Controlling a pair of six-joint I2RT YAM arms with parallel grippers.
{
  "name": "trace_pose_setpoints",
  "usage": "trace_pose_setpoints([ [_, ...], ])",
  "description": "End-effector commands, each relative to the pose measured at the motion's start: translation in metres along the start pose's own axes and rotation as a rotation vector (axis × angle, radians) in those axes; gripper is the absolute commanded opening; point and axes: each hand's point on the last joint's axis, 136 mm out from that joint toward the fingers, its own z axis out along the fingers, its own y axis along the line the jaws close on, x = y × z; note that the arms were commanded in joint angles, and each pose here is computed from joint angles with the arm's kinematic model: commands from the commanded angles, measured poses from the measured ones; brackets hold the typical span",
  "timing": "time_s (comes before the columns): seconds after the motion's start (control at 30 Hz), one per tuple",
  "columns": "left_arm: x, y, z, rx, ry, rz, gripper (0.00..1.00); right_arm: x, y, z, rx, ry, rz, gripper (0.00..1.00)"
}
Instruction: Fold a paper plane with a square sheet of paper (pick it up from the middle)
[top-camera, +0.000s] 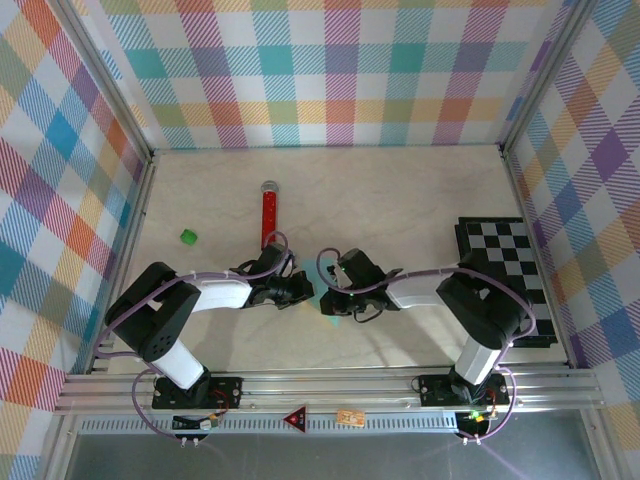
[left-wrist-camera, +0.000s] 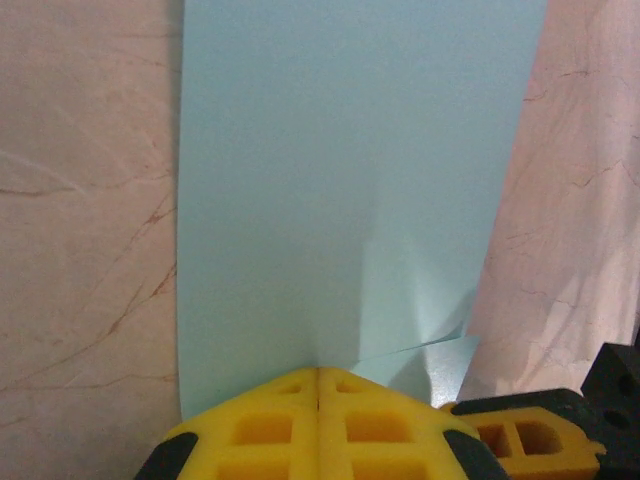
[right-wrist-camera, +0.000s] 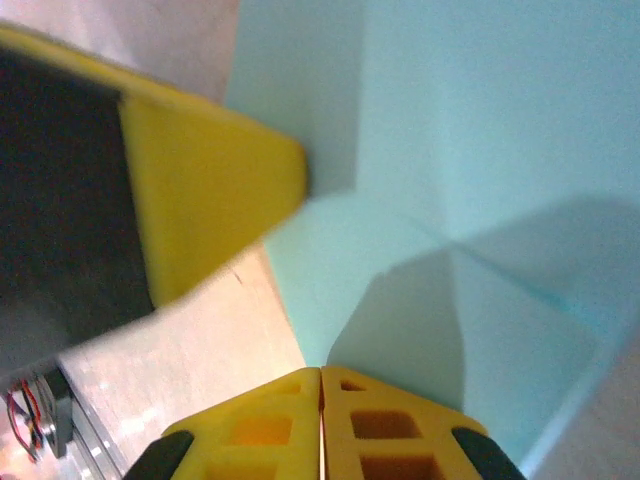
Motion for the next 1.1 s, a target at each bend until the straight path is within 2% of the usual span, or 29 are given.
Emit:
trace_pose_setpoints([
  [0.0, 0.016, 0.039, 0.003, -0.124, 0.041, -0.042, 0.01, 0.022, -0.004, -0.01, 0.015, 0.061, -0.023, 0.11],
  [0.1, 0.016, 0.038, 0.004, -0.121, 0.043, -0.041, 0.0, 0.008, 0.02, -0.014, -0.055, 0.045, -0.047, 0.1],
  [0.2, 0.016, 0.037, 0.005, -0.111, 0.044, -0.045, 0.0, -0.007, 0.034, -0.009, -0.108, 0.02, -0.04, 0.05],
  [0.3, 0.018, 0.035, 0.005, -0.114, 0.07, -0.054, 0.0, -0.019, 0.037, 0.001, -0.123, 0.0, -0.019, 0.03],
  [0.4, 0.02, 0.037, 0.005, -0.116, 0.069, -0.06, 0.0, -0.021, 0.022, 0.01, -0.069, -0.016, 0.014, 0.02],
  [0.53, 0.018, 0.038, 0.005, -0.12, 0.063, -0.065, 0.0, 0.004, 0.007, 0.015, -0.045, 0.065, 0.033, 0.02],
  [0.9, 0.017, 0.038, 0.003, -0.129, 0.067, -0.052, 0.0, 0.069, -0.021, -0.016, -0.027, 0.13, 0.092, 0.02],
  [1.07, 0.016, 0.037, 0.003, -0.127, 0.06, -0.049, 0.0, 0.06, -0.009, -0.03, -0.052, 0.088, 0.064, 0.03],
])
